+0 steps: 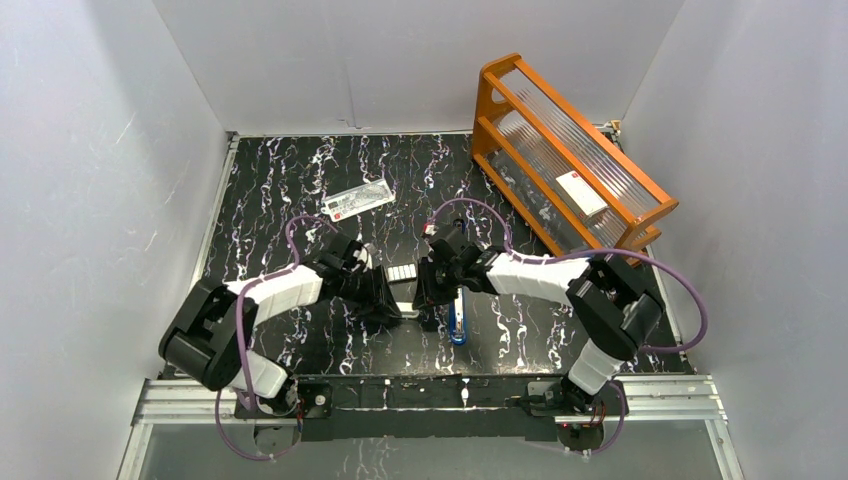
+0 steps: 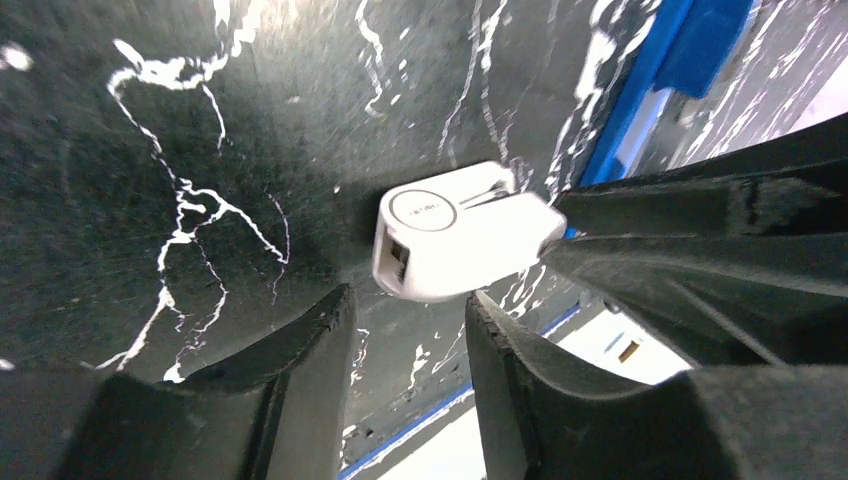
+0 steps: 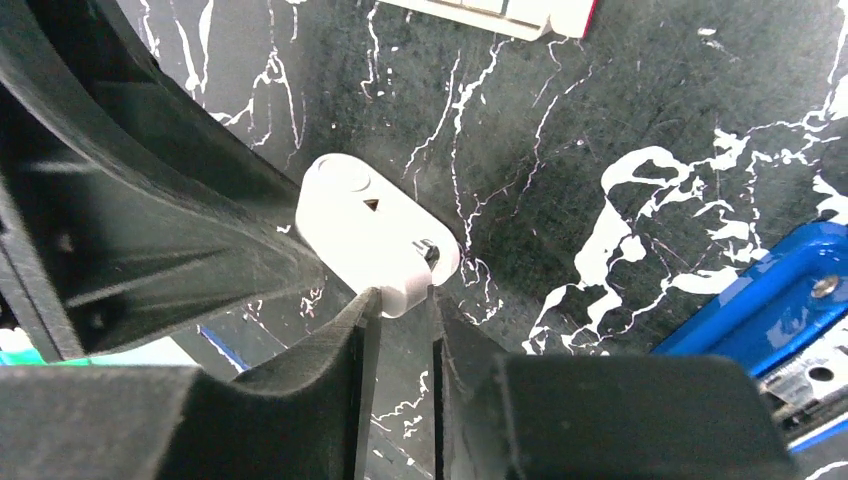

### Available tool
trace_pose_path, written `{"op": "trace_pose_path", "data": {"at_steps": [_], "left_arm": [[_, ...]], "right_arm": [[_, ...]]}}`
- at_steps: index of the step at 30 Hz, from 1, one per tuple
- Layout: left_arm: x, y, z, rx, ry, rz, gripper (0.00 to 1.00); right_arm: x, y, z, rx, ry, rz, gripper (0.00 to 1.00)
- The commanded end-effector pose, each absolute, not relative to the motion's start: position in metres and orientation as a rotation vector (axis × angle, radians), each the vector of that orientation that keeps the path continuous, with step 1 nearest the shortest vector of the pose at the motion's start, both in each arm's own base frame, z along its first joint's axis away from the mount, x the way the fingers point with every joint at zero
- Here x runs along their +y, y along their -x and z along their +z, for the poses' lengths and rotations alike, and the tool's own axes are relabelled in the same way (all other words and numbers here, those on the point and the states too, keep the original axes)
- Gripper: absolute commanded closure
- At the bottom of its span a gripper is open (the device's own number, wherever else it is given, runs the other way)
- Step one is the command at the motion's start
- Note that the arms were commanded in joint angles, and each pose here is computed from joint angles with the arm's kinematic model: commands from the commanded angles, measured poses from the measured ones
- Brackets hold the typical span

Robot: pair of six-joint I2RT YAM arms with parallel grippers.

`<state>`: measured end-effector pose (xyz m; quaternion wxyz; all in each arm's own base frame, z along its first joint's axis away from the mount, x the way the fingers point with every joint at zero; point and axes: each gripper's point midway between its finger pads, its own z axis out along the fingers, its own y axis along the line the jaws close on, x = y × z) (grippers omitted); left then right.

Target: Load the staples into the stapler

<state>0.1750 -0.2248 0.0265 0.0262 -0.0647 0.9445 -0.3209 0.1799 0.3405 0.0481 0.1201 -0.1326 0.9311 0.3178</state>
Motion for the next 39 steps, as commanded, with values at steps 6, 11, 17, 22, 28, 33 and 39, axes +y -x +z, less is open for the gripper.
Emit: {"op": "trace_pose_path", "data": {"at_steps": [6,11,17,22,28,33,39], "left_arm": [[-0.23,-0.235,0.116,2.547,-0.038,-0.934,0.4],[-0.243,-0.257,0.143,2.477,-0.113,-0.957,0.35],[-0.256,-0.268,0.154,2.441,-0.055,-1.03,0.27],[-0.26,-0.264,0.151,2.439,0.011,-1.091,0.24],[-0.259,-0.252,0.142,2.465,0.03,-1.109,0.24],[-0.257,-0.25,0.135,2.475,0.033,-1.098,0.24],[-0.257,-0.249,0.131,2.487,0.021,-1.093,0.24]], "right_arm": [[0.33,-0.246,0.162,2.335,0.33,0.841,0.57],[0.261,-0.274,0.156,2.386,0.139,0.598,0.45],[0.22,-0.332,0.175,2.322,0.104,0.424,0.19],[0.232,-0.368,0.172,2.338,0.187,0.39,0.13],[0.243,-0.38,0.158,2.388,0.237,0.379,0.14],[0.25,-0.375,0.137,2.439,0.271,0.327,0.2],[0.255,-0.369,0.118,2.49,0.255,0.18,0.37]]}}
